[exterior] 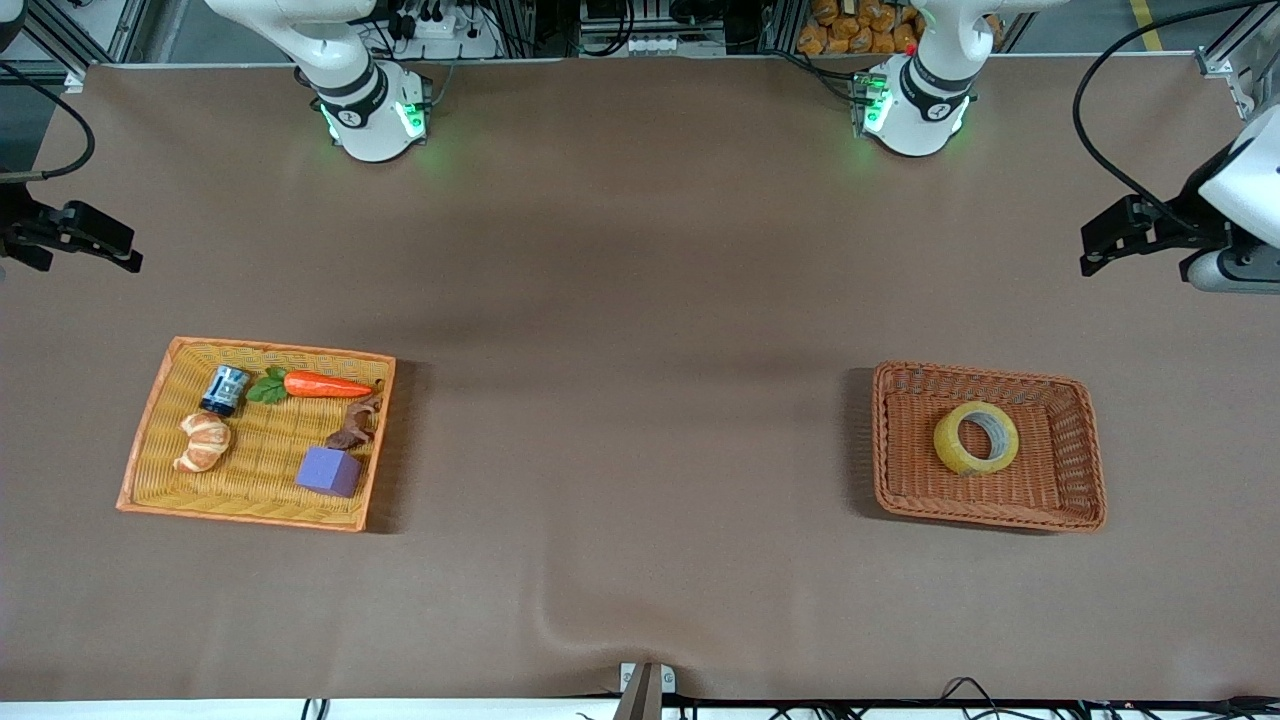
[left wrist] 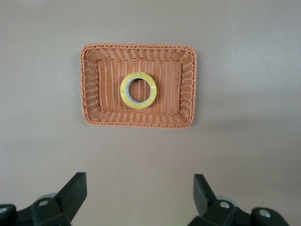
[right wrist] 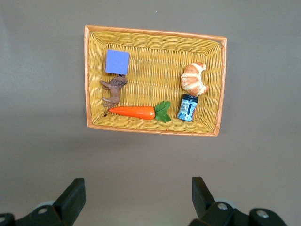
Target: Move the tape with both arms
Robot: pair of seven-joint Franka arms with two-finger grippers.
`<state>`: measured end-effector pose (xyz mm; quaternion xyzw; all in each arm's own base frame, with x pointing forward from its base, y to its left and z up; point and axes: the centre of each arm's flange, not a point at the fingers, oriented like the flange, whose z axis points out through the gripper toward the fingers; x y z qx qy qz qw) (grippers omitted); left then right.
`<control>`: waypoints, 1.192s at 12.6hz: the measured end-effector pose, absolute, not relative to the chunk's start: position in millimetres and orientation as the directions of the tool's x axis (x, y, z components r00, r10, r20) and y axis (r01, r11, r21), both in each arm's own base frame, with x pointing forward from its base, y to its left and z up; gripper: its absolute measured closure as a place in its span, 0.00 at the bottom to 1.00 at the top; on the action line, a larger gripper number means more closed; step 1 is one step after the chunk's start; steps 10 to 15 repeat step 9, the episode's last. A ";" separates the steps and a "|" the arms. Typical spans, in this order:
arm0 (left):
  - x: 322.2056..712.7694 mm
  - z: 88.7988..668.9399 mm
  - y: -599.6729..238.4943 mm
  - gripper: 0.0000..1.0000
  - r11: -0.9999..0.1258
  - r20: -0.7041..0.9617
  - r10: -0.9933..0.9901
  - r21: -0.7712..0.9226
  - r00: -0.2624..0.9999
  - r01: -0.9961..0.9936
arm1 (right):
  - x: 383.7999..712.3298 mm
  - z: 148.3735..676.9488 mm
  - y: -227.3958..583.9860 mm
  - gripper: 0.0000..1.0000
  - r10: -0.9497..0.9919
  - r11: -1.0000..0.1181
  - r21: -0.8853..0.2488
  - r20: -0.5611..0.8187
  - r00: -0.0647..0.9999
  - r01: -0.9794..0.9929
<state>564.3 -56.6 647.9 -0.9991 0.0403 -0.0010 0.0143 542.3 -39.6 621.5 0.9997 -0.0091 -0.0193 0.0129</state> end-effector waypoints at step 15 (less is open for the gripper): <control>541.4 644.0 -50.3 0.00 -0.997 0.000 -0.068 -0.038 0.998 -0.068 | 542.3 621.4 -40.7 0.00 -0.021 -0.999 0.026 -0.039 0.999 -0.020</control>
